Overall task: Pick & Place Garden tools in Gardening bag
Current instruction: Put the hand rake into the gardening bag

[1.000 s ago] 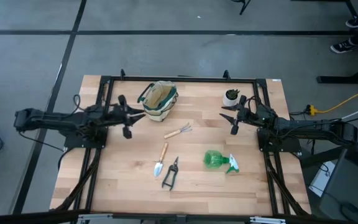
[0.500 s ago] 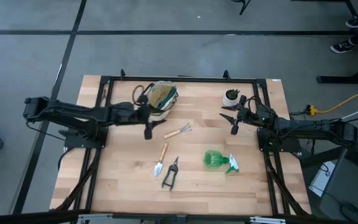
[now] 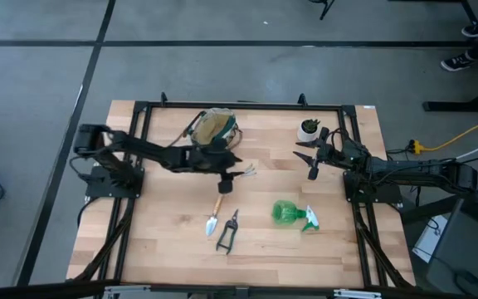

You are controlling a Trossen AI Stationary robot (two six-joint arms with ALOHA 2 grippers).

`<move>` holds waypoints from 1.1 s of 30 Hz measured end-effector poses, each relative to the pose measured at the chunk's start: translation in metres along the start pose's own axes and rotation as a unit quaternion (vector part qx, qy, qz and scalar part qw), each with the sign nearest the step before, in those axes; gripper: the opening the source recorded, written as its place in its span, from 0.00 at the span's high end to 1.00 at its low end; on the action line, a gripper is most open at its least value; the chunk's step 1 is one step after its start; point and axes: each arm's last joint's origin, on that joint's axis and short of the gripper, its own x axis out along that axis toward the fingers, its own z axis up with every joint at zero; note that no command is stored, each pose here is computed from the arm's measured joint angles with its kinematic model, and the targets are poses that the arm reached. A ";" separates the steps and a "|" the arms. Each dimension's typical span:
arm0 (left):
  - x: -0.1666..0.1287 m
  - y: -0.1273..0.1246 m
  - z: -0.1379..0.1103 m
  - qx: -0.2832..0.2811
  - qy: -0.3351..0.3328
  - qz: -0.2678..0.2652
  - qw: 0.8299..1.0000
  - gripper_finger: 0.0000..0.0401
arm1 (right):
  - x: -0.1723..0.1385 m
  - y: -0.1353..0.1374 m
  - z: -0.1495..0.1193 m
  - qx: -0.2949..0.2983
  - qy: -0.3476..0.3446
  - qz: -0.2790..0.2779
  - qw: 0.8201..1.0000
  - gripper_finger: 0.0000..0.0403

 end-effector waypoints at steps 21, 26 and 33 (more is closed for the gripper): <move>0.052 -0.006 -0.035 0.022 0.181 0.013 0.983 0.51 | 0.000 0.000 0.000 0.000 0.000 0.000 1.000 0.61; 0.050 -0.006 -0.039 0.021 0.202 0.017 0.979 0.51 | 0.000 0.000 0.000 0.000 0.000 0.000 1.000 0.61; 0.050 -0.006 -0.040 0.000 0.206 0.022 0.978 0.51 | 0.000 0.000 0.000 0.000 0.000 0.000 1.000 0.61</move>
